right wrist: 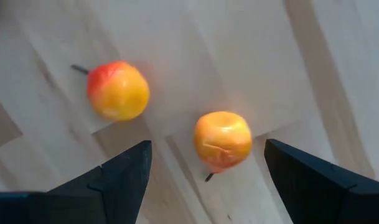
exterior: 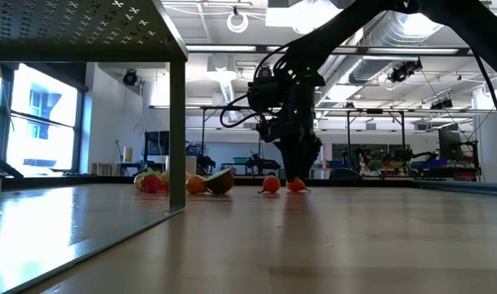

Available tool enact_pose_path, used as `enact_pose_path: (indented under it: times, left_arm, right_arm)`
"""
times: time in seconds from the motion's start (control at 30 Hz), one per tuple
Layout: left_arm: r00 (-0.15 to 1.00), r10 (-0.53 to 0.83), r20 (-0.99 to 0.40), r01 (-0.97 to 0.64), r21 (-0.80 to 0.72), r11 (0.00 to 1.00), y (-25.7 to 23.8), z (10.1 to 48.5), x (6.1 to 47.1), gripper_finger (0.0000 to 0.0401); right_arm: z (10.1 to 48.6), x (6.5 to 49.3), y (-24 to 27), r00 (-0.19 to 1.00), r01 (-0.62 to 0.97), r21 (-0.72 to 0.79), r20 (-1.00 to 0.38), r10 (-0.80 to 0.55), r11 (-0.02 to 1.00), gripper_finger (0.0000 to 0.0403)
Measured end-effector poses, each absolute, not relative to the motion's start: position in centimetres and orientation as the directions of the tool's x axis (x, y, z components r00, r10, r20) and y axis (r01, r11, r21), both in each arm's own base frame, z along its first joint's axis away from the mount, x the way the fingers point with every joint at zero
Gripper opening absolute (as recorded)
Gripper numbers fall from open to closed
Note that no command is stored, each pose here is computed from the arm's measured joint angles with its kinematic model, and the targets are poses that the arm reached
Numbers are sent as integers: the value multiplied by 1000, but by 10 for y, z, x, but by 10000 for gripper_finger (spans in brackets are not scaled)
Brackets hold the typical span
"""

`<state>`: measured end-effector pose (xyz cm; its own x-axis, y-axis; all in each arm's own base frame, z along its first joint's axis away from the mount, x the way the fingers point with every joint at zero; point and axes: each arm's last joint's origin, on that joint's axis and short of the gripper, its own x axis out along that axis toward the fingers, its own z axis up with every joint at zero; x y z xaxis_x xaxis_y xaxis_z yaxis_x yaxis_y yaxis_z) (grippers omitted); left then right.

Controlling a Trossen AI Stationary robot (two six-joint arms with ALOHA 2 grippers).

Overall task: Pick & Place Fruit
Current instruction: Put the pear into the red strainer bowl on the shelf

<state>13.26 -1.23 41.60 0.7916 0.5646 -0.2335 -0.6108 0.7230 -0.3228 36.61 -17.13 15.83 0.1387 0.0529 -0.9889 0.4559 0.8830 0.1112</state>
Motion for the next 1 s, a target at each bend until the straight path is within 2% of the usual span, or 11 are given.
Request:
enact_pose_path:
  times: [1.0]
  left_arm:
    - [792,564,-234,-610,-323,723,-12,416,133,214]
  right_arm:
    - [144,366,-169,141,501,86,-990,17,861,295]
